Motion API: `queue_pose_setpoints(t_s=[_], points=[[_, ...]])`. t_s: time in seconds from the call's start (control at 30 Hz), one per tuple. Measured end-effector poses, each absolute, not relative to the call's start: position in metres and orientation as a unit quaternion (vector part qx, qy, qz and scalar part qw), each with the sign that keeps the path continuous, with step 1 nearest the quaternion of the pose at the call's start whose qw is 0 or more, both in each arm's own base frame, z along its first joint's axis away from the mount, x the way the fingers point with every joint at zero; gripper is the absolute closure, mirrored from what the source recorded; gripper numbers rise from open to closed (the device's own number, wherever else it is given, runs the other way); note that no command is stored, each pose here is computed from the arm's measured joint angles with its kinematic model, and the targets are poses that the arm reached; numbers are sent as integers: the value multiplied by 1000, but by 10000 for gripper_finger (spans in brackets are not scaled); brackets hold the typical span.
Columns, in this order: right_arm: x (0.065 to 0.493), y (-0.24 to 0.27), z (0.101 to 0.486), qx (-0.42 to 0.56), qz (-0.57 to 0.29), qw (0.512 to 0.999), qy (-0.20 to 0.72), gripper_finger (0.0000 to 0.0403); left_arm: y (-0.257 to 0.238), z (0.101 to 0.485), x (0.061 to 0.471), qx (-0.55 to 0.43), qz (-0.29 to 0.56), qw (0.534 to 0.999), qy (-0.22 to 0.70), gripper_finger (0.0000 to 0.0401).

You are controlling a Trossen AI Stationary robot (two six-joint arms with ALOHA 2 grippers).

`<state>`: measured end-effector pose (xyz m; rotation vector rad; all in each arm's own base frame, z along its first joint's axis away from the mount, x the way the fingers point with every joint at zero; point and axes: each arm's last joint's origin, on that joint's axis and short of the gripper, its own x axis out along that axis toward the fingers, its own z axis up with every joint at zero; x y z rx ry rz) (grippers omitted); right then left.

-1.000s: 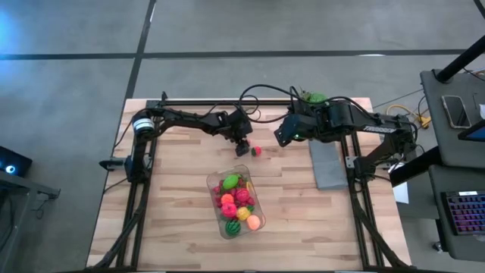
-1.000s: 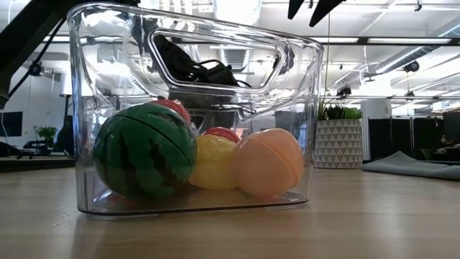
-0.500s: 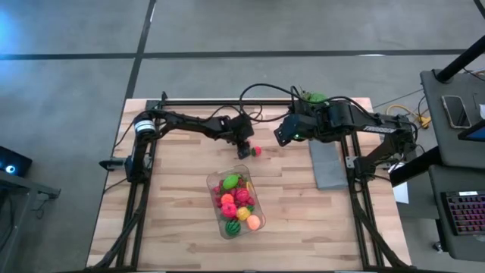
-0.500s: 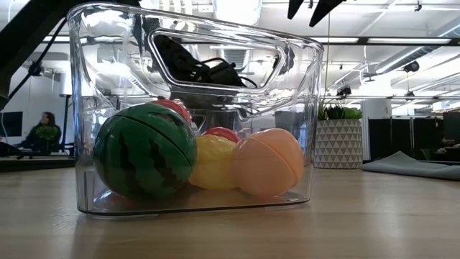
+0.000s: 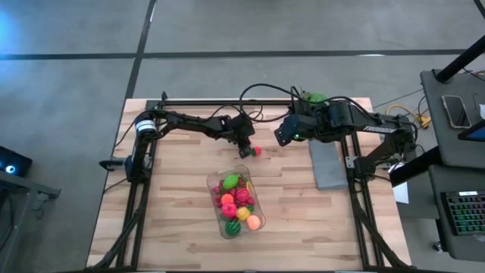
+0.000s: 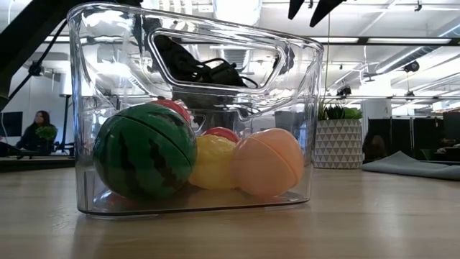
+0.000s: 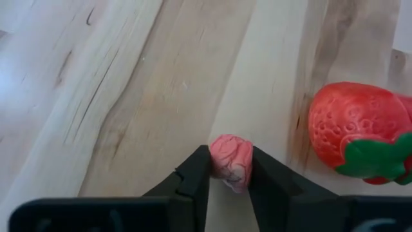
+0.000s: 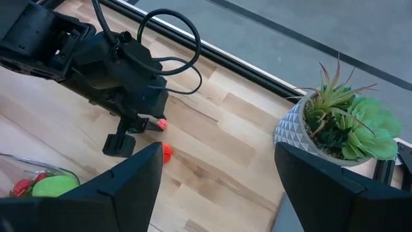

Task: Pick and placing Produce into tupperware
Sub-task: Put the pink peach into the transparent bin

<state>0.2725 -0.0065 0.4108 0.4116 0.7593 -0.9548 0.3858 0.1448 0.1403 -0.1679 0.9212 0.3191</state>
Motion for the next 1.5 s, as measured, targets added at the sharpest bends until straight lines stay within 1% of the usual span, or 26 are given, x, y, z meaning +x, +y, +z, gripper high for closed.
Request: queue_pose_setpoints(t_s=[0.13, 0.33, 0.5, 0.67, 0.83, 0.93, 1.07, 1.2, 1.27, 1.37, 1.43, 1.5], points=[[272, -7, 410, 189, -446, 798, 358, 115, 145, 142, 386, -80, 153, 881, 441, 344], [270, -7, 410, 185, -447, 795, 366, 117, 139, 155, 381, -83, 144, 878, 448, 350], [270, -4, 410, 181, -440, 798, 371, 116, 124, 195, 371, -73, 133, 891, 428, 350], [270, 3, 409, 169, -425, 804, 380, 117, 94, 257, 355, -58, 100, 926, 360, 351], [269, 16, 408, 155, -405, 813, 388, 117, 55, 302, 330, -117, 76, 945, 297, 346], [268, 26, 408, 148, -390, 821, 391, 120, 28, 318, 318, -158, 46, 946, 278, 340], [267, 39, 408, 137, -371, 830, 394, 123, -12, 320, 310, -196, 3, 941, 277, 337], [265, 49, 406, 132, -358, 835, 397, 124, -46, 303, 308, -229, -22, 920, 317, 336], [265, 52, 406, 132, -356, 836, 398, 124, -59, 287, 310, -242, -20, 904, 353, 336], [265, 54, 405, 131, -353, 836, 399, 126, -70, 268, 317, -280, 0, 881, 381, 336], [265, 55, 404, 133, -352, 836, 398, 127, -74, 261, 323, -302, 4, 872, 386, 332], [265, 55, 404, 144, -353, 834, 398, 127, -77, 259, 324, -317, -1, 866, 387, 320]])
